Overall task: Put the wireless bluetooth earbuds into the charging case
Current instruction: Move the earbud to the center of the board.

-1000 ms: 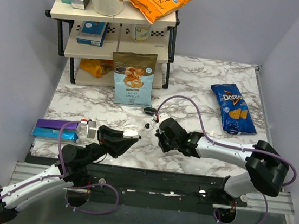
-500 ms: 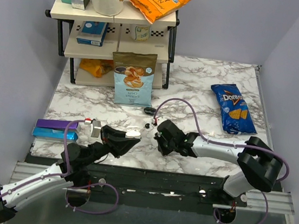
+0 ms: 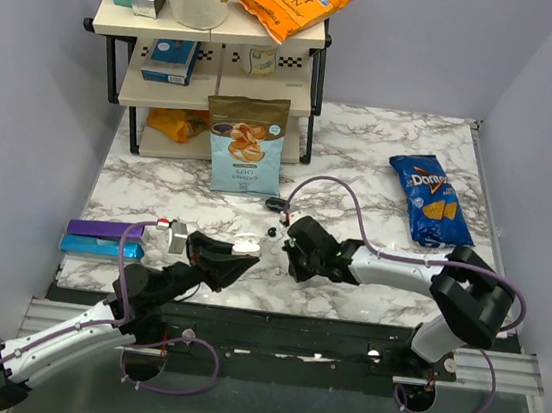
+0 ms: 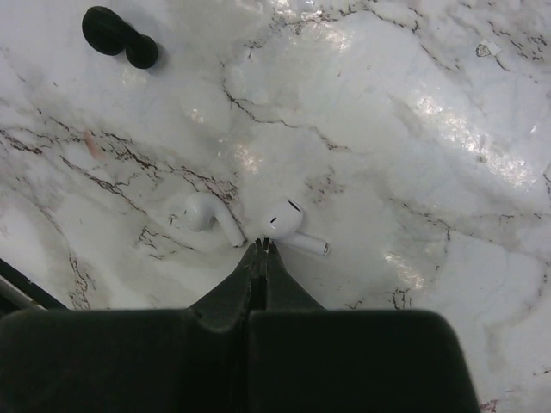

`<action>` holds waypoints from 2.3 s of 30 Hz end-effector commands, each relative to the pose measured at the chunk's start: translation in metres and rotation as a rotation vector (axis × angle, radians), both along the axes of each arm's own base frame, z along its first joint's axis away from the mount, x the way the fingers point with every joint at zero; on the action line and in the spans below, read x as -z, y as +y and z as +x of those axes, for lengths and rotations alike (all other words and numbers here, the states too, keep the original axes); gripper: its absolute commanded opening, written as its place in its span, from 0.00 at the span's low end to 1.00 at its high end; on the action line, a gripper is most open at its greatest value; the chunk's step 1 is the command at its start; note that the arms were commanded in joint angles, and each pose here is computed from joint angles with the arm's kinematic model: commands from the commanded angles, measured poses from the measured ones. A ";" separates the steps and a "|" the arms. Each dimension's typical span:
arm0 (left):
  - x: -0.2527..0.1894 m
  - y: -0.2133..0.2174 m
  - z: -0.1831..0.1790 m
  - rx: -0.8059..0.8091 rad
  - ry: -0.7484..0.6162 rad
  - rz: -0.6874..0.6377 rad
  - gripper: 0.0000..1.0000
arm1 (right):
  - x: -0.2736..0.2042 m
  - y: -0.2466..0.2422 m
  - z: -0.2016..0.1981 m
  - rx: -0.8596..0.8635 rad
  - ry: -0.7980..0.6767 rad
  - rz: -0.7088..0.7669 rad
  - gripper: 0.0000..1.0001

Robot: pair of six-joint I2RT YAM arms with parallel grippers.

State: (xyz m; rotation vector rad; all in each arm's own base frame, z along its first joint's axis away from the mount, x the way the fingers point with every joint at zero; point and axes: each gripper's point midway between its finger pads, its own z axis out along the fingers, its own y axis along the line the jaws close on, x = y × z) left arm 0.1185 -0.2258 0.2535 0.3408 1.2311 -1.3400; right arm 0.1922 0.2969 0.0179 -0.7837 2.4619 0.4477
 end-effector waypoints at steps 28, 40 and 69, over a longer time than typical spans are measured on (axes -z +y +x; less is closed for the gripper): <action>0.034 -0.004 0.006 -0.017 0.049 0.054 0.00 | -0.057 -0.001 0.063 0.117 -0.146 0.093 0.01; 0.034 -0.003 0.005 -0.017 0.058 0.060 0.00 | -0.028 0.013 0.094 0.100 -0.088 0.030 0.01; 0.033 -0.003 0.004 -0.019 0.052 0.056 0.00 | -0.028 0.008 0.014 -0.120 -0.038 0.107 0.01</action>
